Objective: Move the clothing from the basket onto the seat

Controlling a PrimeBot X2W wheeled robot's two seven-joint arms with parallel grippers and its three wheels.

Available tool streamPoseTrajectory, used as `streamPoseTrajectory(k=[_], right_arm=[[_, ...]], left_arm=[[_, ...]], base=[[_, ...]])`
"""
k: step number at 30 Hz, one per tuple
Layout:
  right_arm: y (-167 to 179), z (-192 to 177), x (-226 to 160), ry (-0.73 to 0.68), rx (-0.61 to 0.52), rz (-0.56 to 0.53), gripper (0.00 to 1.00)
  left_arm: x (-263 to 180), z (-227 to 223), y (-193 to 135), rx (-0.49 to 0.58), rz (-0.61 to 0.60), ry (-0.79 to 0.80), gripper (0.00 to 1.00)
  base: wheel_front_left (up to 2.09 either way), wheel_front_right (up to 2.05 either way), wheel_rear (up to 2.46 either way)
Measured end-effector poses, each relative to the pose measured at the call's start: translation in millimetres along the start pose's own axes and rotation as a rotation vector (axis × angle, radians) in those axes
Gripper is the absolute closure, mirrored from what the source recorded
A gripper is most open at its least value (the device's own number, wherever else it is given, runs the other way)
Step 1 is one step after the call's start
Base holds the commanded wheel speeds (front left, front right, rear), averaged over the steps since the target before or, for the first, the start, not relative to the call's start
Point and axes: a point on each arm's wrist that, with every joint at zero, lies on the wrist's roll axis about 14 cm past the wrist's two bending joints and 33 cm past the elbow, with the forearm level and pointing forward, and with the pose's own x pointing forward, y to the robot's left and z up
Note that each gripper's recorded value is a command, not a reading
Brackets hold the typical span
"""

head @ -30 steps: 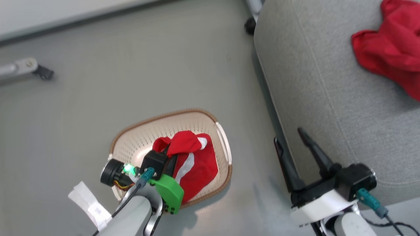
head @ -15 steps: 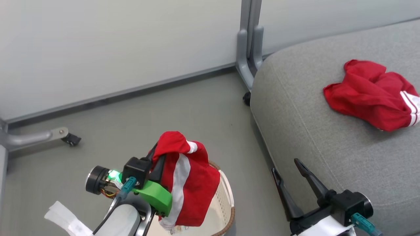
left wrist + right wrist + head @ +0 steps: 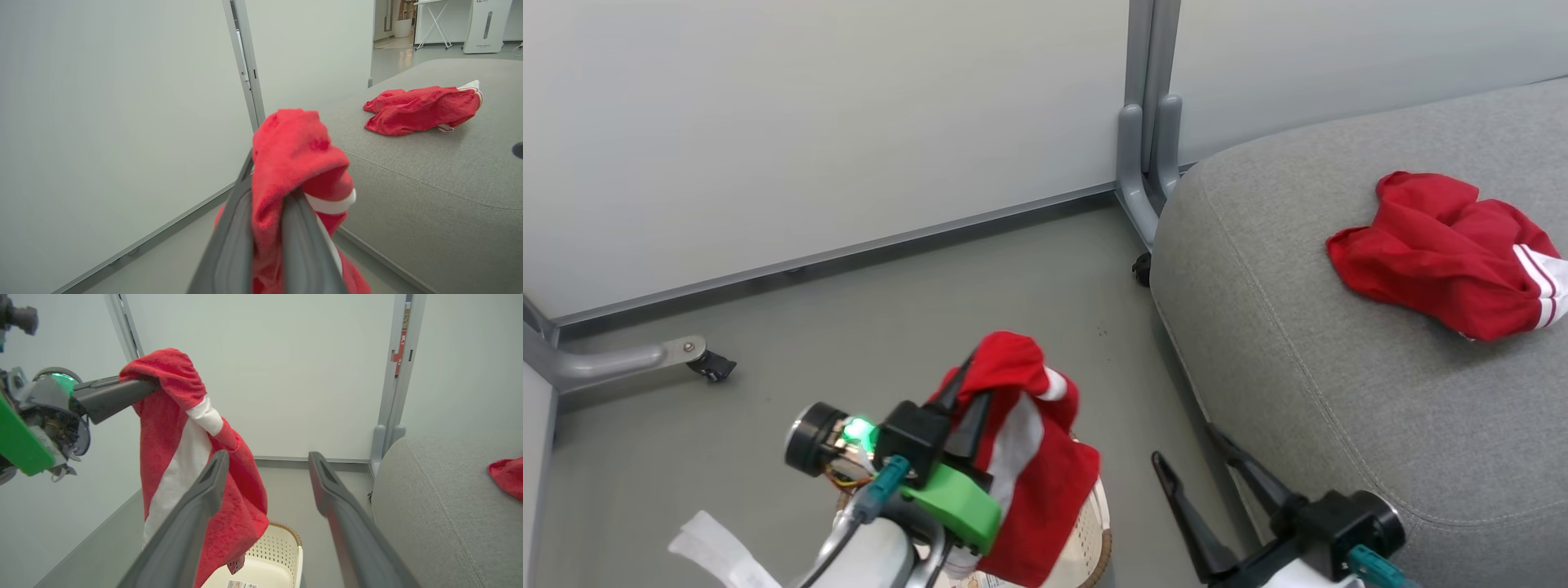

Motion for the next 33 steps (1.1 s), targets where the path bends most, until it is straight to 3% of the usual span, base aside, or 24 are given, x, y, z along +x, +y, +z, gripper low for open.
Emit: streamPoseTrajectory(k=[10,20,21,22,23,33], right_arm=[[14.1,-35.9,12.2,0.119,-0.009,0.089,0.00],[28.3,-40.0,20.4,0.134,0.010,0.140,0.00],[29.5,-39.3,20.9,0.133,0.007,0.145,0.40],[30.4,-38.9,21.2,0.132,0.004,0.150,0.65],[32.4,-39.4,20.9,0.134,0.003,0.157,1.00],[29.6,-37.6,18.9,0.133,-0.001,0.163,1.00]], left_arm=[[7.3,39.3,-57.8,-0.047,-0.171,-0.097,1.00],[4.9,67.6,-97.5,-0.058,-0.295,-0.153,1.00],[4.9,68.0,-98.5,-0.057,-0.298,-0.152,1.00],[4.9,68.1,-99.1,-0.057,-0.301,-0.152,1.00],[4.9,68.2,-99.8,-0.056,-0.303,-0.151,1.00],[6.7,61.8,-92.4,-0.067,-0.278,-0.121,1.00]], base=[[0.00,0.00,0.00],[0.00,0.00,0.00],[0.00,0.00,0.00],[0.00,0.00,0.00],[0.00,0.00,0.00],[0.00,0.00,0.00]])
